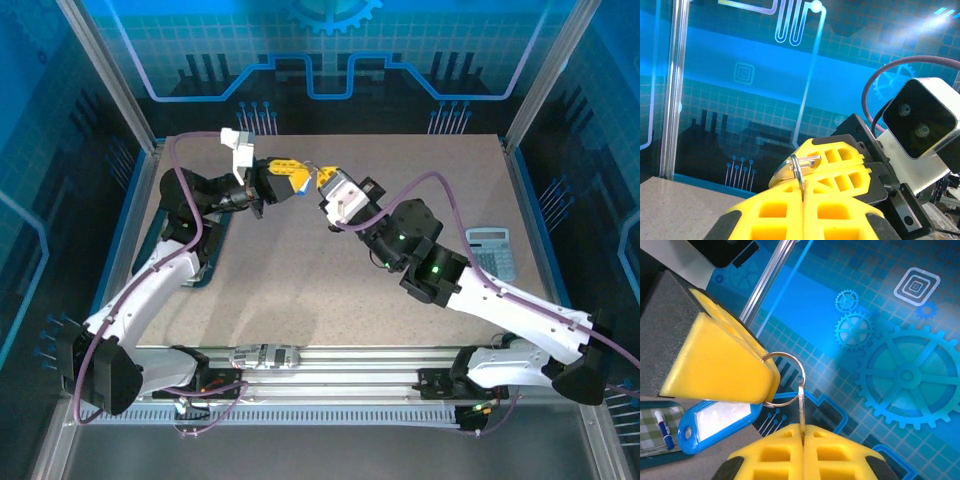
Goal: Remove the keys from the keyring
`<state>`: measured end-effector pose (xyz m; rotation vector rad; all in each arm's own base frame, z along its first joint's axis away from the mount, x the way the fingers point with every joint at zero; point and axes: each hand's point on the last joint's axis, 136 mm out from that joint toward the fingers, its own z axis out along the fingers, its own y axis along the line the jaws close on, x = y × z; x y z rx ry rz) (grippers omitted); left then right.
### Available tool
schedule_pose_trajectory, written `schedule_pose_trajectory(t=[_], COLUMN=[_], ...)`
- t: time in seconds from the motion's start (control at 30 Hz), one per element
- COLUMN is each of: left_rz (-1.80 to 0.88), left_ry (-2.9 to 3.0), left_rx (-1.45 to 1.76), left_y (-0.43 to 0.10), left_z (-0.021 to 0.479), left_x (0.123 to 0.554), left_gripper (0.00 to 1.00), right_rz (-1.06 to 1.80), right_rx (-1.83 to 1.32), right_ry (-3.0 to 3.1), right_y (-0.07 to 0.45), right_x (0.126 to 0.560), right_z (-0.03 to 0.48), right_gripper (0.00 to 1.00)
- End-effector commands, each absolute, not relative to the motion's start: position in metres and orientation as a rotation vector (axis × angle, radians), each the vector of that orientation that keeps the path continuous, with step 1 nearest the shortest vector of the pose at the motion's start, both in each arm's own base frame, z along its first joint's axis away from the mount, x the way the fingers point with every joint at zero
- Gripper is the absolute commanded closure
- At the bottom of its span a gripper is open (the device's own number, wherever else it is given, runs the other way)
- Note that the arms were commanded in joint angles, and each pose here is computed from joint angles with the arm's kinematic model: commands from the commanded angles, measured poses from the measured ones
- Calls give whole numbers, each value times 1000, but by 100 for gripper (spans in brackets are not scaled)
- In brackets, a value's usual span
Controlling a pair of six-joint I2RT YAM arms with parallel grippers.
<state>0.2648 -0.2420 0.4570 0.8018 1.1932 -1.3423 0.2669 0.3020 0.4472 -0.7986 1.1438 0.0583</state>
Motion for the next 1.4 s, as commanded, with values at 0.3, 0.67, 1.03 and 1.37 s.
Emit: schedule_pose_trajectory(t=[0.3, 0.67, 1.03, 1.37], left_rz=[-1083, -1149, -1191, -1208], left_ry=[1152, 1078, 1038, 1019], left_rx=[908, 986, 1003, 1006], left_y=[-237, -242, -244, -245], left_z=[452, 465, 469, 471], left_x=[262, 249, 243, 239], left_gripper=[100, 100, 100, 100], right_rz=[453, 1203, 1558, 1624], right_rx=[-940, -979, -1065, -1083], right_ry=[1099, 1149, 1083, 1120], right_y=[297, 268, 294, 322], right_x=[211, 227, 226, 232], right_z=[437, 451, 463, 454], right_gripper=[49, 33, 27, 29])
